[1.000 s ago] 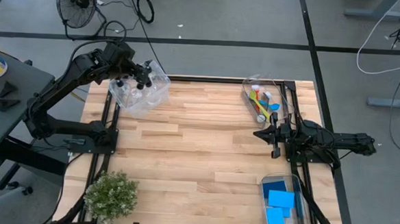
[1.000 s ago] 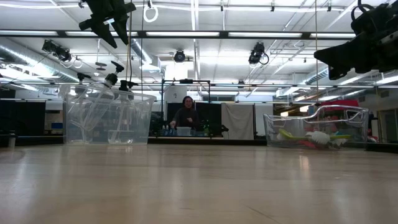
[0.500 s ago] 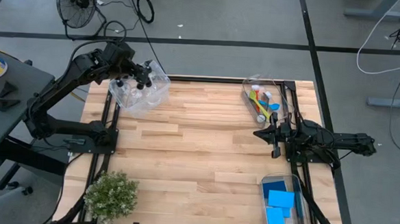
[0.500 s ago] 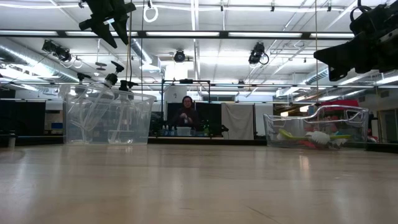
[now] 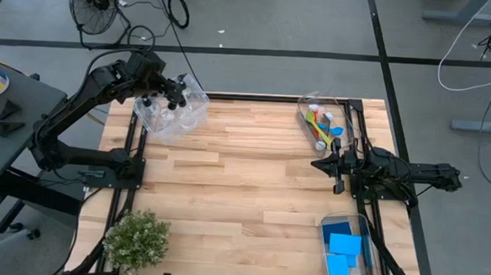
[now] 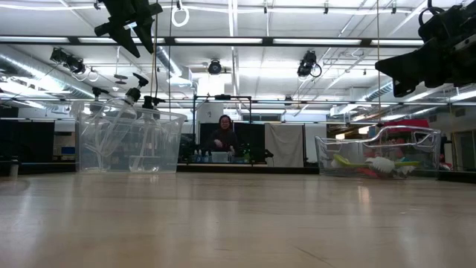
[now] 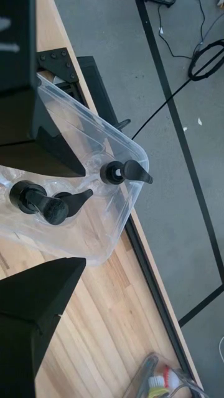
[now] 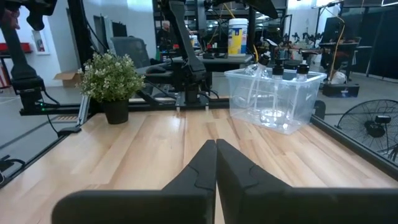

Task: Pick & Place Kitchen Sink Supplies
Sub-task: Return to Home Position

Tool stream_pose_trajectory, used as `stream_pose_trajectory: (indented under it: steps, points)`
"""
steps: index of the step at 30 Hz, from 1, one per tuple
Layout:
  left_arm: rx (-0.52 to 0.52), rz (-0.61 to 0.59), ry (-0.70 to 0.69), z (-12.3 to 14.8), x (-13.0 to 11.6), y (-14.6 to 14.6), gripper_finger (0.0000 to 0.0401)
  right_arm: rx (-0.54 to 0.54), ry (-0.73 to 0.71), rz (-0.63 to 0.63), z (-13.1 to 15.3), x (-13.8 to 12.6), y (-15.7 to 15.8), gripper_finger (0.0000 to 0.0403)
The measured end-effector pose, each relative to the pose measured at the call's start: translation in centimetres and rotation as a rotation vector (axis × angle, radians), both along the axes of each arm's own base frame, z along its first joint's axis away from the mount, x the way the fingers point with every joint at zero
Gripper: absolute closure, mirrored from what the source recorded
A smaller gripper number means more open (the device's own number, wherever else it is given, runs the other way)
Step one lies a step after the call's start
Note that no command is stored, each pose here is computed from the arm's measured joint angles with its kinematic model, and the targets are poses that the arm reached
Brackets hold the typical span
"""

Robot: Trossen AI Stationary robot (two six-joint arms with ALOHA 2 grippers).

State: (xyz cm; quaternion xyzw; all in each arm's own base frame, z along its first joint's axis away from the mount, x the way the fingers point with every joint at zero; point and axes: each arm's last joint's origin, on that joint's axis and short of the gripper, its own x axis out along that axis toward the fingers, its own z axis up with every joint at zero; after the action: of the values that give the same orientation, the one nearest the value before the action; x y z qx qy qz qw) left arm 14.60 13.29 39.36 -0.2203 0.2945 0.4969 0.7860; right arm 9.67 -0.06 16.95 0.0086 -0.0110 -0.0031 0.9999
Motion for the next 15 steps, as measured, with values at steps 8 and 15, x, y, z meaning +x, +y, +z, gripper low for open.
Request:
stream_pose_trajectory:
  steps: [8,15]
  points:
    - [0.008,0.0,-0.01,0.09,0.07,0.06,0.0174,0.0,0.0,0.0,0.0,0.0,0.0,0.0392]
    - [0.021,0.0,-0.026,0.24,0.18,0.14,0.0174,-0.001,0.0,0.0,0.01,0.0,0.0,0.0392]
